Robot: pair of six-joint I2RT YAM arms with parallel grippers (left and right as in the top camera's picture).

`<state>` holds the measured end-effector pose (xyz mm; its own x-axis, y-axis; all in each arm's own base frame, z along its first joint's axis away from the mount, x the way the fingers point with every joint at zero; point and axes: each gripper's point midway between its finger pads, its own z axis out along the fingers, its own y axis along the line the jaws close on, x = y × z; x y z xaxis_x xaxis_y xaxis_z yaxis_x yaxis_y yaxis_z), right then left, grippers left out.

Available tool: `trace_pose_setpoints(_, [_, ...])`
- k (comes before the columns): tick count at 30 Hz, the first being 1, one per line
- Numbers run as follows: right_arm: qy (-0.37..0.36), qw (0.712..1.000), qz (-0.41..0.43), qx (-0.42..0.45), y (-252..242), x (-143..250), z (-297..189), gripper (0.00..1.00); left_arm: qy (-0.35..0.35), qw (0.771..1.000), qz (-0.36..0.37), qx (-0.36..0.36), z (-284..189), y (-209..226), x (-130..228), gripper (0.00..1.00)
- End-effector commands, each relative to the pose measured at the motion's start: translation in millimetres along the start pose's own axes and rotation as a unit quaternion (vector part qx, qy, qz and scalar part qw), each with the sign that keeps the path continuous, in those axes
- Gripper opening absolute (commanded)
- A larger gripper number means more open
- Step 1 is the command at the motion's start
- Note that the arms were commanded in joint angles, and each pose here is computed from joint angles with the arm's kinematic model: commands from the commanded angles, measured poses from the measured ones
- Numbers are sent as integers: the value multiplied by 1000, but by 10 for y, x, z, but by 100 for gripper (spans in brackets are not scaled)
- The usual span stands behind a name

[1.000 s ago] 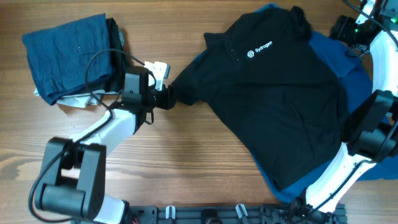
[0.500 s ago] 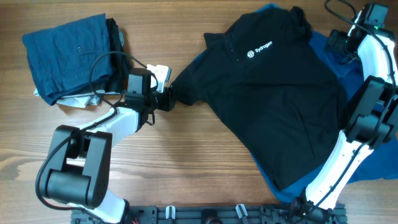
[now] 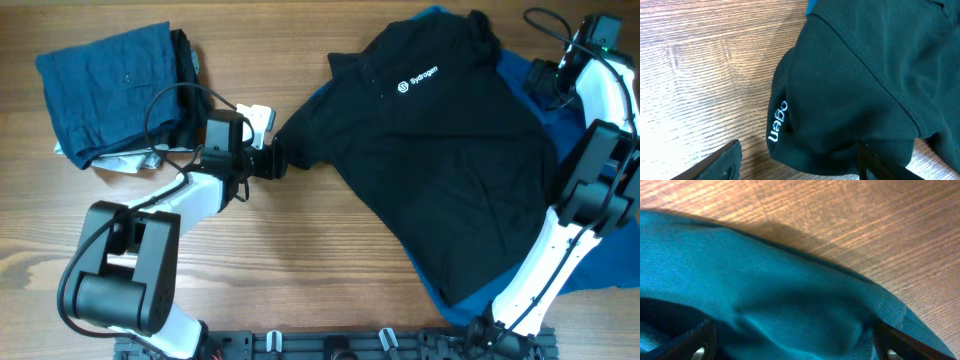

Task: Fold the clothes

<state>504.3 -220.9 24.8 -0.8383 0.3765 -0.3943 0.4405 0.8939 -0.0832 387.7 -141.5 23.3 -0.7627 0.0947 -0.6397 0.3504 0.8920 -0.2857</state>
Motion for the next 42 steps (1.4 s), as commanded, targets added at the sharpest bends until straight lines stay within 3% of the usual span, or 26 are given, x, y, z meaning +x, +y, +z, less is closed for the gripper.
trace_pose_setpoints(1, [18, 1000, 23, 9, -201, 95, 140, 100, -3, 1000, 9, 8, 36, -68, -35, 58])
trace_pose_setpoints(7, [20, 999, 27, -13, -165, 104, 154, 100, -14, 999, 12, -37, 32, 86, -86, 61])
trace_pose_setpoints(17, [51, 998, 25, -16, -131, 294, 389, 100, -13, 999, 12, -36, 105, 107, -51, 59])
trace_pose_setpoints(20, [53, 998, 25, -16, -130, 308, 403, 98, -10, 1000, 11, -24, 174, 92, -11, 49])
trace_pose_setpoints(21, [53, 998, 25, -16, -130, 308, 403, 94, -9, 1000, 11, -20, 178, 80, -3, 40])
trace_pose_setpoints(23, [54, 998, 25, -16, -130, 314, 403, 72, -8, 1000, 9, -10, 180, 46, 2, 30])
trace_pose_setpoints(24, [56, 998, 25, -16, -130, 324, 402, 50, -8, 1000, 9, -7, 180, 34, 3, 27])
trace_pose_setpoints(26, [56, 998, 24, -13, -143, 324, 402, 15, -7, 1000, 9, -6, 180, 32, 3, 23])
trace_pose_setpoints(27, [53, 998, 24, -5, -174, 309, 405, 6, -7, 1000, 9, -6, 179, 31, 2, 22])
trace_pose_setpoints(33, [8, 999, 19, 45, -380, 93, 417, 4, 0, 1000, 6, -21, 137, 77, 24, 16])
trace_pose_setpoints(39, [-53, 996, 8, 65, -807, -202, 421, 4, 27, 989, 0, -143, 50, 488, 165, 16])
trace_pose_setpoints(42, [-88, 992, 40, 77, -1222, -332, 406, 4, 35, 987, -2, -159, 29, 546, 207, 17])
